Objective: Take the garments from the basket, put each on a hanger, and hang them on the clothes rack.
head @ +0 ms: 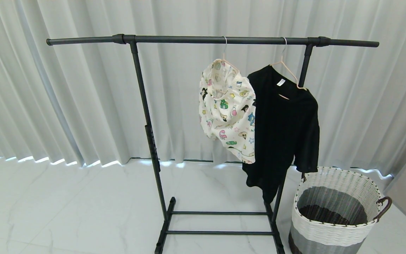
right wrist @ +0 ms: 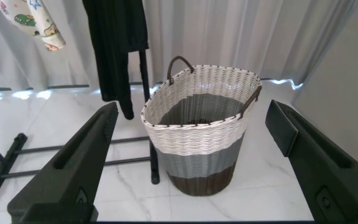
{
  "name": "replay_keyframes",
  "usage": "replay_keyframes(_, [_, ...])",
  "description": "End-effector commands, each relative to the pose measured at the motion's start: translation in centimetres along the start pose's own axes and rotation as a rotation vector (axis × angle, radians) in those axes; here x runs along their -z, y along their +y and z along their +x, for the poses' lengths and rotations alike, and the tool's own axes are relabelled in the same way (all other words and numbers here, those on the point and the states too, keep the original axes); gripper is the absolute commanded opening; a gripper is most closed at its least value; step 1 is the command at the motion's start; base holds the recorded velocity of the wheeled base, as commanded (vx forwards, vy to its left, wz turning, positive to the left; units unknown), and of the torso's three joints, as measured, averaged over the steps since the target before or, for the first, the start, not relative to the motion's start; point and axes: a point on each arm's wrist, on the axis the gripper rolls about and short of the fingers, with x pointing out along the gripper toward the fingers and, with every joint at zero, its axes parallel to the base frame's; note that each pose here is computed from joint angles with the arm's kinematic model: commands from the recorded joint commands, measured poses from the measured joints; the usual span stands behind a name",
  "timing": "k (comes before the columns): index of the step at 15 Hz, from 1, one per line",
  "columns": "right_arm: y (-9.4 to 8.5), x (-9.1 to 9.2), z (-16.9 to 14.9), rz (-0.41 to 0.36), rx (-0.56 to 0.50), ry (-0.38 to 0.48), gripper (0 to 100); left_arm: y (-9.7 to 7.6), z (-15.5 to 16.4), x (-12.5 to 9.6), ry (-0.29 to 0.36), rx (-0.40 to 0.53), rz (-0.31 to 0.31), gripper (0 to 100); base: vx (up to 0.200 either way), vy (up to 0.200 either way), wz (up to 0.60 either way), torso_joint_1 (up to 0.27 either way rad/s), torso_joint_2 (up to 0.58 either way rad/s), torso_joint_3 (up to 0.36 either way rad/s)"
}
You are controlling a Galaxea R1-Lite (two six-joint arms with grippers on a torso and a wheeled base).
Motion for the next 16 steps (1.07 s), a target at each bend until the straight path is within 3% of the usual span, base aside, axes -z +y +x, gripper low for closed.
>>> replay_keyframes(1, [0.00, 0.01, -0.01, 0.000, 0.000, -0.001, 100, 0.00, 0.00, 0.00, 0.000, -0.001, 0.000, 100, 0.000, 0.000, 0.00, 0.000, 0.00, 0.000])
replay_keyframes(16, [0.00, 0.01, -0.01, -0.007, 0.000, -0.001, 100, 0.00, 0.00, 0.00, 0.000, -0.001, 0.000, 100, 0.000, 0.000, 0.00, 0.000, 0.00, 0.000])
